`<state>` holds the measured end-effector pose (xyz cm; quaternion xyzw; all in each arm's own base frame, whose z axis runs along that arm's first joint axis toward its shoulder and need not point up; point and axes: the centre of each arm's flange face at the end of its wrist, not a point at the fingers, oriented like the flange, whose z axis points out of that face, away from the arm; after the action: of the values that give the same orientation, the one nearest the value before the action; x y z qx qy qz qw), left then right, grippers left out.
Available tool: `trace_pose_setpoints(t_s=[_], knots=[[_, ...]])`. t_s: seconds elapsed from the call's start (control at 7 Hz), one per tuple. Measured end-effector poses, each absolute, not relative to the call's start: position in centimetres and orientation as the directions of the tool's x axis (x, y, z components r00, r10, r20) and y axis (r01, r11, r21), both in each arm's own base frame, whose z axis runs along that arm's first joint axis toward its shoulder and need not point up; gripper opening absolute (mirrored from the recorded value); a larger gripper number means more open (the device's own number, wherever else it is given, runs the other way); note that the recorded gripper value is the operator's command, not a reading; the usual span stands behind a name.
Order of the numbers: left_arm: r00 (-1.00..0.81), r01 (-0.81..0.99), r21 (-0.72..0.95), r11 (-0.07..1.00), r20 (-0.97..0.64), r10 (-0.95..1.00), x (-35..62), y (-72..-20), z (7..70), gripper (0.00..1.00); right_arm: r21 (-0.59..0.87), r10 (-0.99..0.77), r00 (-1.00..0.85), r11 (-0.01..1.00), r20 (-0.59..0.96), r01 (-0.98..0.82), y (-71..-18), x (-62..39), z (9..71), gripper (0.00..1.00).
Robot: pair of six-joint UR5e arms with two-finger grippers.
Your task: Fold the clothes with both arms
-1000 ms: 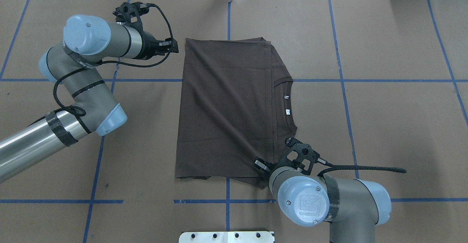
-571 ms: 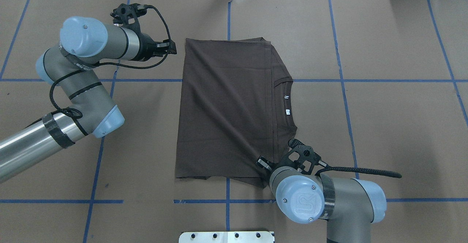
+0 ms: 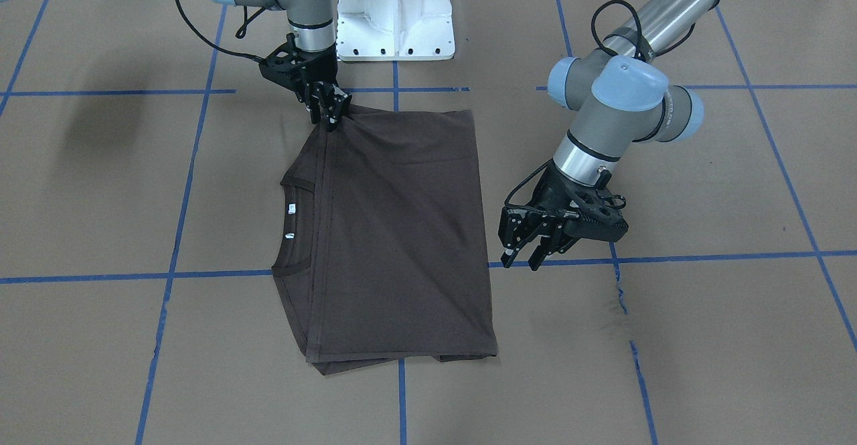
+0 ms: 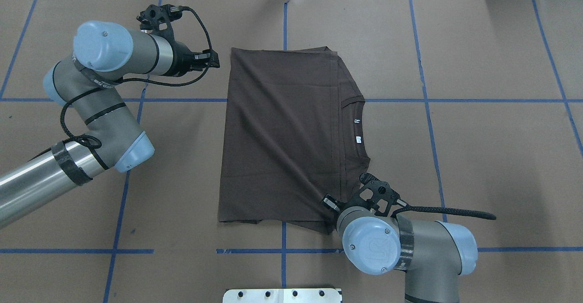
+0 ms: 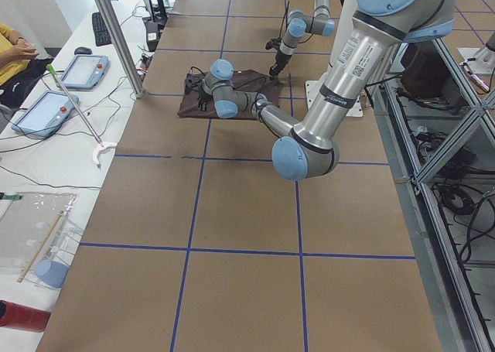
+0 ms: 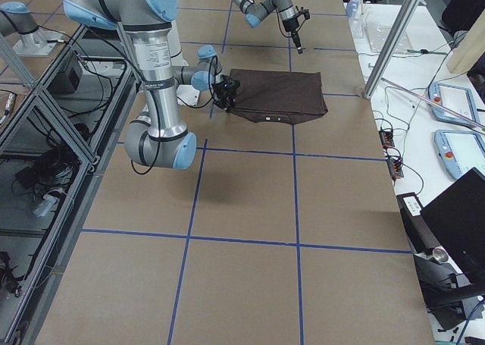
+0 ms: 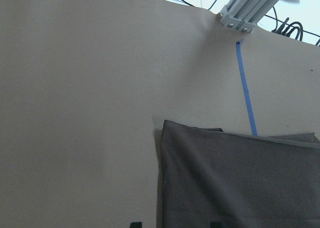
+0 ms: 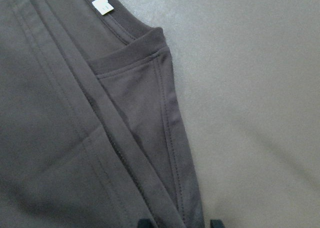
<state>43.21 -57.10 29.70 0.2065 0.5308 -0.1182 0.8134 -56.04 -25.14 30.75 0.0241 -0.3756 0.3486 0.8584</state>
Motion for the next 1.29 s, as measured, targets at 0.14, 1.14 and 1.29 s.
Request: trace_pose_setpoints(t_s=[0.14, 1.14, 1.29], knots=[[0.407, 0.412, 0.21, 0.887, -0.913, 0.027, 43.1, -57.0, 29.7, 0.55, -0.221, 0.581, 0.477, 0.756, 0.66, -0.616, -25.2, -56.1, 30.8, 0.49], [0.387, 0.422, 0.194, 0.886, -0.922, 0.018, 42.1, -55.9, 29.5, 0.55, -0.233, 0.572, 0.49, 0.773, 0.658, -0.59, -24.7, -56.6, 29.8, 0.0], [0.384, 0.424, 0.19, 0.886, -0.923, 0.015, 41.9, -55.7, 29.6, 0.55, -0.236, 0.564, 0.485, 0.779, 0.668, -0.581, -24.8, -56.1, 29.0, 0.0]])
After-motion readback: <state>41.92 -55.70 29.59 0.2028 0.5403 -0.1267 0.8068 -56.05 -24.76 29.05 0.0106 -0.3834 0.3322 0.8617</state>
